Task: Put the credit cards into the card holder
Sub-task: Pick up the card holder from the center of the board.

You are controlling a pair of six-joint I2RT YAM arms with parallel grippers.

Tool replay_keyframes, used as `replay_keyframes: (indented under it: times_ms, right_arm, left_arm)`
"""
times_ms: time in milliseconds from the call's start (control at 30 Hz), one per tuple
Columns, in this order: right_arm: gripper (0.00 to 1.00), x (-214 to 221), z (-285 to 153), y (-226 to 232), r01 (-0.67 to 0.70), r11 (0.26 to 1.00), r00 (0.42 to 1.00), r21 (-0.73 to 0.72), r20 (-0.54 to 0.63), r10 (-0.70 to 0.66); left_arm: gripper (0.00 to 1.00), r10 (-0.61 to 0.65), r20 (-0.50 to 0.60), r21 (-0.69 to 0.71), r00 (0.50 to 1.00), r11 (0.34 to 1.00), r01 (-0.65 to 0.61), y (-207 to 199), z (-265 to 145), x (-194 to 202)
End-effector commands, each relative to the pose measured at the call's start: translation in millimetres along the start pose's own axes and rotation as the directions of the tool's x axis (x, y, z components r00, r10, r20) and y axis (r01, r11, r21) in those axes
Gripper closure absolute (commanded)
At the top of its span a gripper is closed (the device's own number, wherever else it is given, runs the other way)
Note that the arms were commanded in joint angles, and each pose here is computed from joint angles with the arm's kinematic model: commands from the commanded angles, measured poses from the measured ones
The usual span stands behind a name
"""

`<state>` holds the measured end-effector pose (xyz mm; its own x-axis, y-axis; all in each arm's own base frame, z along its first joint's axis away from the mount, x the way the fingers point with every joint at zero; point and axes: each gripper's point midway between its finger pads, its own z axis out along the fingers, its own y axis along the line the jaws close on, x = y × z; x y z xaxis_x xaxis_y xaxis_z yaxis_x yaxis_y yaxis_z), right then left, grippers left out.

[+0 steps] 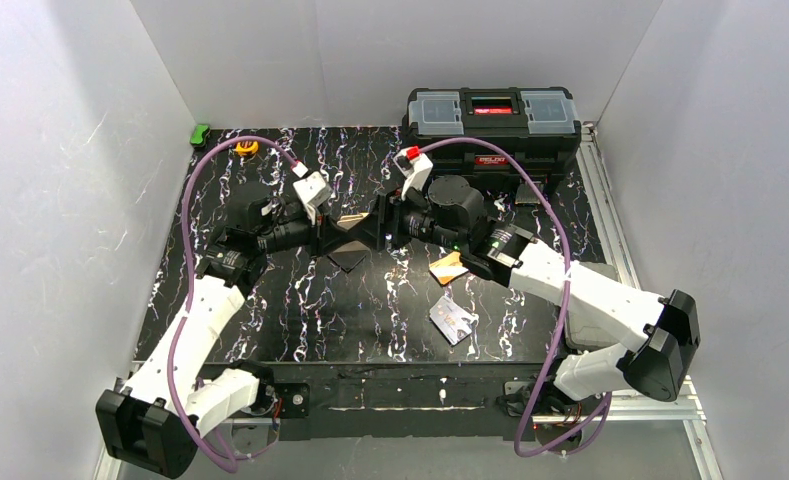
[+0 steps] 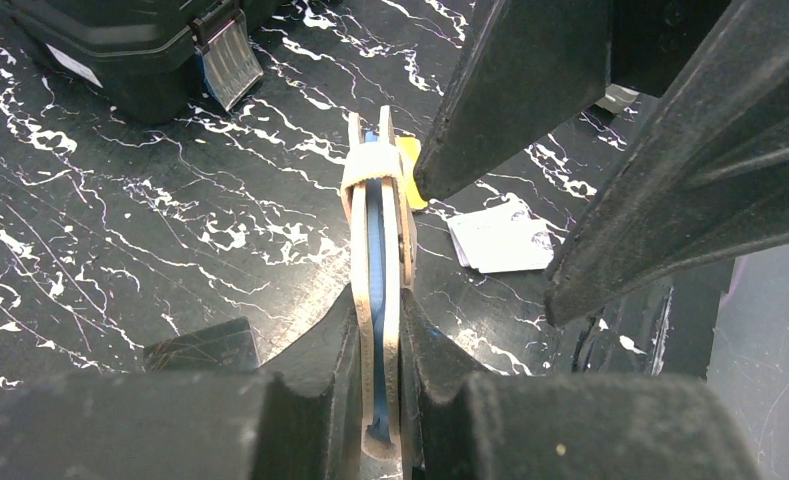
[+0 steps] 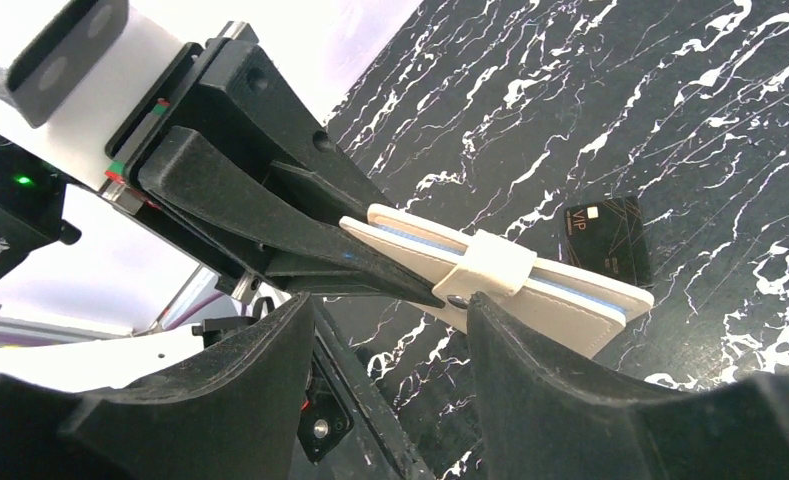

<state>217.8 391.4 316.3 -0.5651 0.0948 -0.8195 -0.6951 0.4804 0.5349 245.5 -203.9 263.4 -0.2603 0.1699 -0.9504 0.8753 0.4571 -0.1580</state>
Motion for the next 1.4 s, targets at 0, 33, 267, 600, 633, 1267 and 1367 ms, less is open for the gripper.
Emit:
replay_keyframes:
  times_ms: [0,33,267,600,633,1267,1367]
  right_arm:
    - [0.36,-8.3,-7.4,-3.4,-0.022,0.999,0.999,0.030,0.035,0.021]
    - [0.36,-7.8,-8.3,-5.1,-0.026,0.999,0.999,0.037,0.038,0.024]
    - [0.38,-13.4,2.8,-5.9,-0.037,0.998,0.999,0.052,0.040,0.035]
    - [0.49,-24.3,23.9,0.8,-0.047,0.998,0.998,0.038,0.036,0.046]
    - [0.50,-23.6,24.8,-0.3,-0.051,0.998,0.998,0.041,0.037,0.050]
    - [0.99,-28.3,8.9,-11.4,-0.064,0.998,0.997,0.026,0.044,0.063]
    - [0.99,-30.9,-1.9,-9.6,-0.077,0.996,0.996,-0.034,0.049,0.078]
  left_arm:
    - [1.00,0.025,0.055,-0.012,0.998,1.000,-0.025,-4.9,-6.0,-17.2]
    - [1.00,0.026,0.060,-0.011,0.998,1.000,-0.026,-5.7,-6.6,-18.7]
    - [1.00,0.016,0.080,0.013,0.997,1.000,-0.017,-13.5,-8.2,-24.0]
    - [1.00,0.001,0.090,0.057,0.996,0.998,-0.007,-27.9,-10.6,-25.1]
    - [1.00,0.001,0.091,0.068,0.996,0.998,-0.007,-30.2,-10.8,-25.3]
    - [0.96,0.150,0.005,0.168,0.989,0.975,-0.148,-49.9,-17.5,7.4]
    - [0.99,0.203,-0.011,0.151,0.979,0.968,-0.199,-42.9,-16.3,12.3]
